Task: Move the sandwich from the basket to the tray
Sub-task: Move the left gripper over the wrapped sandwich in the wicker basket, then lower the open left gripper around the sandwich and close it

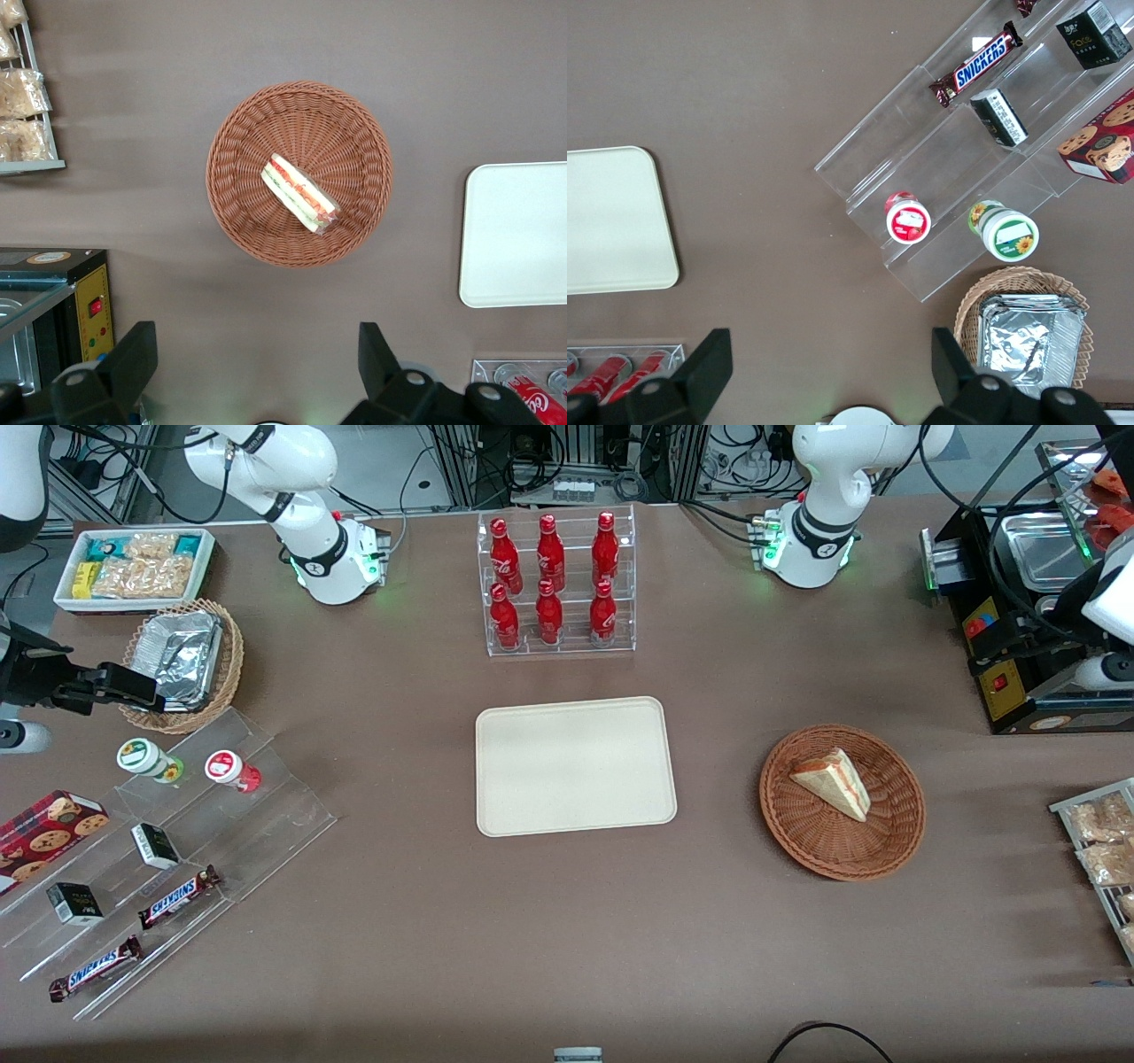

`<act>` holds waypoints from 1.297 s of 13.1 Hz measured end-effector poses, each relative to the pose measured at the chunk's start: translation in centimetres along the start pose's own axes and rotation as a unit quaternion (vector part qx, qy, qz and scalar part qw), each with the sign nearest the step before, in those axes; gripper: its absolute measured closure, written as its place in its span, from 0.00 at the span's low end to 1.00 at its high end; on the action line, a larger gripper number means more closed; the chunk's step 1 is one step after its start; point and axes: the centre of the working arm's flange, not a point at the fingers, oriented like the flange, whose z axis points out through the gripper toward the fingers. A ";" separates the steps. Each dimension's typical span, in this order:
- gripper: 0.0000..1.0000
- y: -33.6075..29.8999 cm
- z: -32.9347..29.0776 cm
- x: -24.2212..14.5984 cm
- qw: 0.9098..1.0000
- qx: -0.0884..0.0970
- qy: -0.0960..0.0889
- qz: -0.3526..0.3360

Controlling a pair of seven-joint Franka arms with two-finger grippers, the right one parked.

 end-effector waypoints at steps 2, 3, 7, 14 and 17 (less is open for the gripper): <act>0.00 -0.1 -0.1 0.2 1.000 0.000 0.006 0.000; 0.00 -0.1 -0.1 0.2 1.000 0.000 0.007 -0.001; 0.00 -0.1 2.3 1.3 1.000 0.000 0.013 -0.012; 0.00 4.9 16.6 1.3 0.987 -0.008 0.041 -0.158; 0.00 6.5 21.0 0.1 0.976 -0.012 0.046 -0.214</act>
